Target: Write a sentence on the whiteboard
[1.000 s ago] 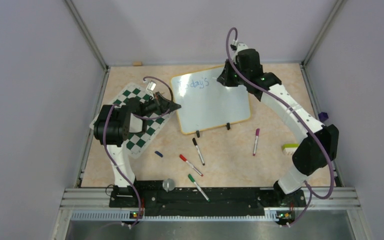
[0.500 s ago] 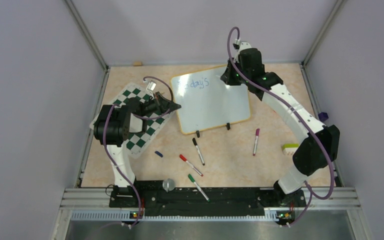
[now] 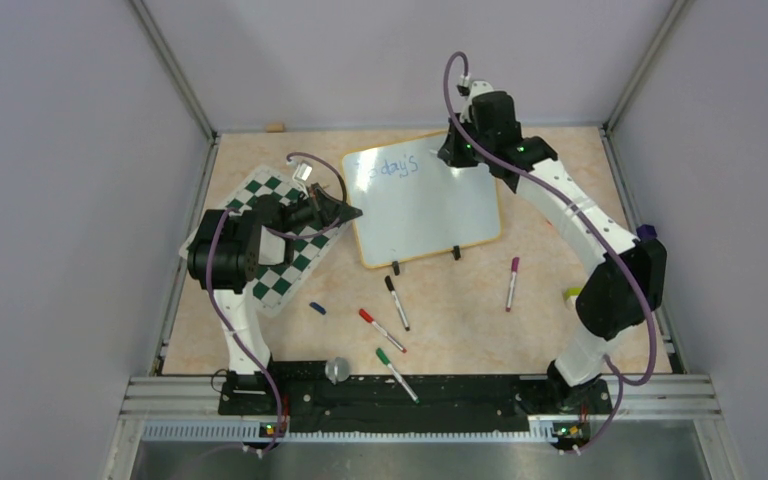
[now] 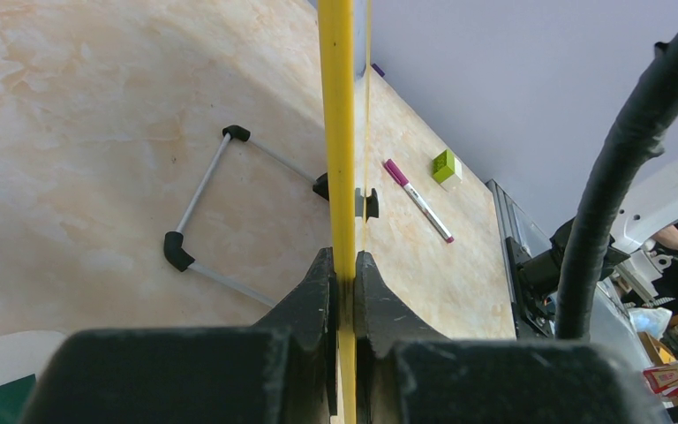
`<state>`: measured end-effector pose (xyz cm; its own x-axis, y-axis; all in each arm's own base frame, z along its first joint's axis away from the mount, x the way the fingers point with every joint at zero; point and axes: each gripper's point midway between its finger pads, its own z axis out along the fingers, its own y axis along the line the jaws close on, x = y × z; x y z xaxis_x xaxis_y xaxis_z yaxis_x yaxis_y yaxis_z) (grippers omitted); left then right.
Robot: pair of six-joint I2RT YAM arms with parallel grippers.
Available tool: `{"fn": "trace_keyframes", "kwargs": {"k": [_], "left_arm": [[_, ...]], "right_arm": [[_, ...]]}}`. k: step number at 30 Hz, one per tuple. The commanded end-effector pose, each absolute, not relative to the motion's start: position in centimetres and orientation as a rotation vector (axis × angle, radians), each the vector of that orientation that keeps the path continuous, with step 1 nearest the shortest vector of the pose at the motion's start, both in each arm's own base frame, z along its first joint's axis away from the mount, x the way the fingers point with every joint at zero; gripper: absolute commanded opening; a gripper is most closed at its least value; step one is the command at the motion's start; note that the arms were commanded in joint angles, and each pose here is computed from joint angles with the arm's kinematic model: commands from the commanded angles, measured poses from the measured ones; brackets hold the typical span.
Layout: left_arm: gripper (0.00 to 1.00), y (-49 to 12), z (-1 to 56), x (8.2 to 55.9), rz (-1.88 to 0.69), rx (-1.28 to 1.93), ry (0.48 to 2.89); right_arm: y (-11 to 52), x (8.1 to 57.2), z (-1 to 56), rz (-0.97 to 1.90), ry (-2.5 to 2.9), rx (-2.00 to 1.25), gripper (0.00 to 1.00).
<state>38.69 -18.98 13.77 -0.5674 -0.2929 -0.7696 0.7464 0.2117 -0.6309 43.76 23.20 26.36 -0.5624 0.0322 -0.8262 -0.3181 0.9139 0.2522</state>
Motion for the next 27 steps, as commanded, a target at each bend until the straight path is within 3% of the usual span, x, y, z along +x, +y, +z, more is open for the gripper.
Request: {"fn": "trace_keyframes", "kwargs": {"k": [1, 27], "left_arm": [[0.00, -18.7, 15.3, 39.1, -1.388, 0.559, 1.477], [0.00, -18.7, 15.4, 39.1, -1.386, 0.561, 1.474]], "right_arm": [[24.0, 45.0, 29.3, 0.496, 2.043, -0.223, 0.00], [22.9, 46.2, 29.1, 0.410, 2.038, -0.168, 0.00]]}}
